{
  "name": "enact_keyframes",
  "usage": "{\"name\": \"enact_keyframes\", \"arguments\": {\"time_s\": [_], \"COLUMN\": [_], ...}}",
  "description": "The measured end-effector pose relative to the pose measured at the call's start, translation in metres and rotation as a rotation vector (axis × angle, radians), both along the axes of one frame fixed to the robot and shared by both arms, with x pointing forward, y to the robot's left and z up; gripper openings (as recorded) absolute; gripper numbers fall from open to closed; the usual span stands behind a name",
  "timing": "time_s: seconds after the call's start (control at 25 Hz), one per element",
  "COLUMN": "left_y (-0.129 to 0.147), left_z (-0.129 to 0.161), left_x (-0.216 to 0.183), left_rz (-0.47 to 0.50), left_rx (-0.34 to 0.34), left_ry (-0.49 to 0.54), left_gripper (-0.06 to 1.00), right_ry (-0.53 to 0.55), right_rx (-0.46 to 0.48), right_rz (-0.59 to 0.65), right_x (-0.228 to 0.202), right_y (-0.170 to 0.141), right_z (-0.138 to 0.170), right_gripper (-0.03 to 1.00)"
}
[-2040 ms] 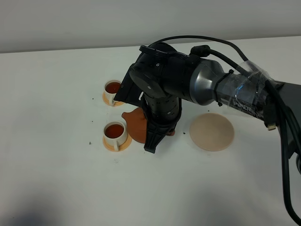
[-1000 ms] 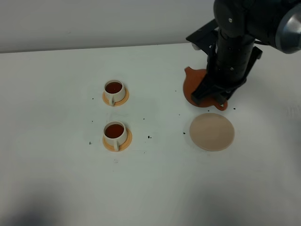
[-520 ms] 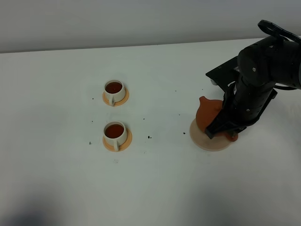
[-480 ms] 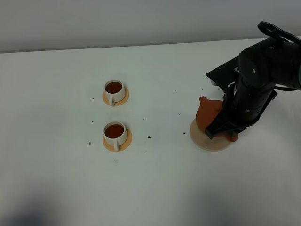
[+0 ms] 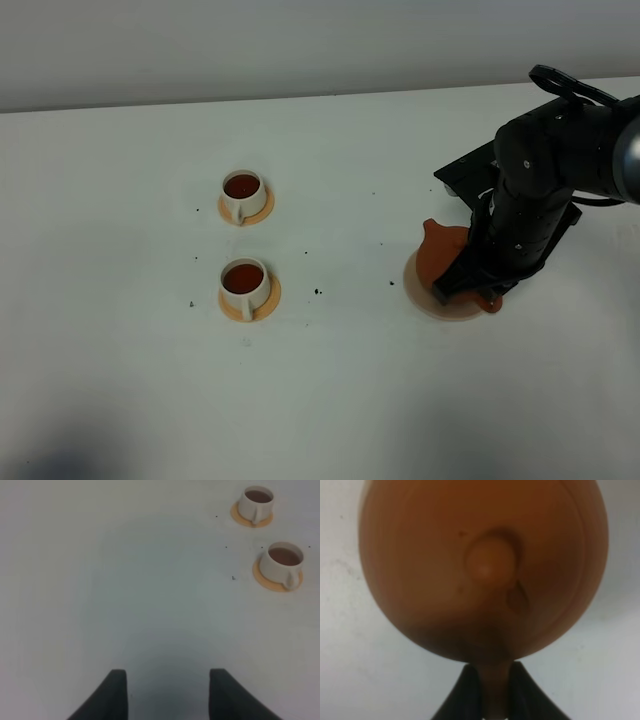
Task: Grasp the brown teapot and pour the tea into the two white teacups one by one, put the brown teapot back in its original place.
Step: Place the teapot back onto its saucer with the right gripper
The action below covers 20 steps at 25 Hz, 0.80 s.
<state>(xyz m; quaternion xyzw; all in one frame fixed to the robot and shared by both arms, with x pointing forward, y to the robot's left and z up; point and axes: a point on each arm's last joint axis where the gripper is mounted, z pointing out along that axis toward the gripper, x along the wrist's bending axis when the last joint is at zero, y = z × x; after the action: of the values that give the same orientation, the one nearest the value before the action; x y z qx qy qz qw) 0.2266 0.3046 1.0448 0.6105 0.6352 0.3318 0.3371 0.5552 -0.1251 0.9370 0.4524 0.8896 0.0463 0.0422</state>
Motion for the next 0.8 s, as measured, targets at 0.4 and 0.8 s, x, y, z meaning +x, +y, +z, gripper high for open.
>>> {"name": "enact_keyframes", "arguments": {"time_s": [0.4, 0.8], "left_y": [0.000, 0.000], "left_z": [0.000, 0.000], "left_x": [0.000, 0.000], "left_rz": [0.000, 0.000], "left_rx": [0.000, 0.000], "left_ry": [0.000, 0.000], "left_gripper": [0.39, 0.39], "right_ry": [0.012, -0.004], "right_rx": [0.006, 0.029], "right_rz": [-0.025, -0.040], "right_x": [-0.009, -0.007], "right_y": [-0.004, -0.002], "right_z": [-0.015, -0.014], "right_gripper": [0.11, 0.23]}}
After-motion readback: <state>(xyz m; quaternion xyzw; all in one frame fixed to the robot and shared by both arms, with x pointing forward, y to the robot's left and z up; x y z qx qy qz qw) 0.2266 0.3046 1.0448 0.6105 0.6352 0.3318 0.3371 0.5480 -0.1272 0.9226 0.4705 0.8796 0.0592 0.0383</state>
